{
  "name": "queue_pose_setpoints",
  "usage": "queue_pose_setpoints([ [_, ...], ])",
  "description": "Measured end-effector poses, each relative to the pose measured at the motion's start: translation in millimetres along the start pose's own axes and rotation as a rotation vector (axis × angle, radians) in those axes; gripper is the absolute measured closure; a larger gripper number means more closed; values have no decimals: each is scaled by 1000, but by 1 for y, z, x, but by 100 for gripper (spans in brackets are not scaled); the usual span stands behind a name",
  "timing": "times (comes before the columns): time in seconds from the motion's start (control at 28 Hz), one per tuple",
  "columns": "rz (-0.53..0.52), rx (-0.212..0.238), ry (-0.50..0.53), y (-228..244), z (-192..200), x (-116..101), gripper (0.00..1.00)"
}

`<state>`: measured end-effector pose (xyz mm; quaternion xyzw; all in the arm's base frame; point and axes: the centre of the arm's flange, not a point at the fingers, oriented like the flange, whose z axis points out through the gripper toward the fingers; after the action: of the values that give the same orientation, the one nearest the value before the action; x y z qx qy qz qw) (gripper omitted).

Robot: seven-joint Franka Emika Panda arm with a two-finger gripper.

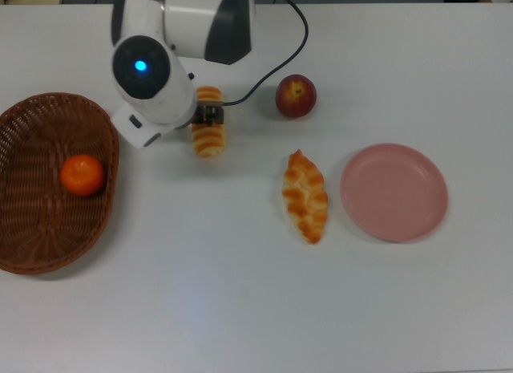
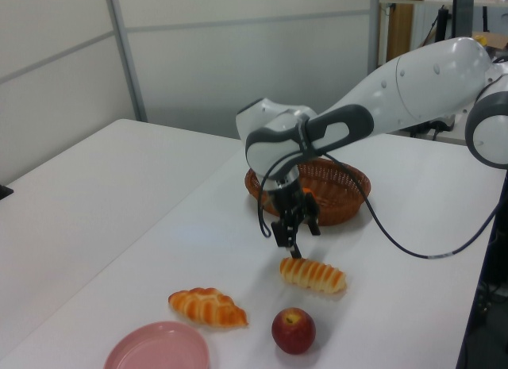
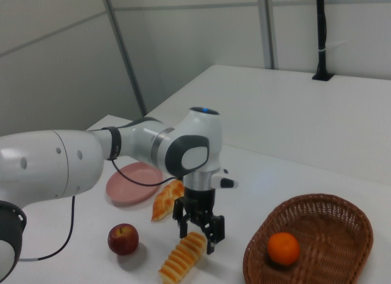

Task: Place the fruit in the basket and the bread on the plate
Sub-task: 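Move to the striped bread roll and grasp it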

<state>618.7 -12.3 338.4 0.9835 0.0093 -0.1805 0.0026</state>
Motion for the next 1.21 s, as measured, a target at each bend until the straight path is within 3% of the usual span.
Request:
queue_pose_setpoints([
  [0.29, -63, -27, 32, -39, 18, -8, 0],
  [0.68, -136, -139, 58, -55, 45, -11, 0],
  [0.86, -138, -158, 73, -48, 55, -10, 2],
  [1.0, -126, -156, 81, -43, 51, -11, 13],
  [1.04, -115, -155, 86, -41, 49, -11, 21],
  [1.18, -61, -151, 96, -39, 45, -13, 34],
  [1.21, -46, -150, 98, -39, 45, -13, 42],
])
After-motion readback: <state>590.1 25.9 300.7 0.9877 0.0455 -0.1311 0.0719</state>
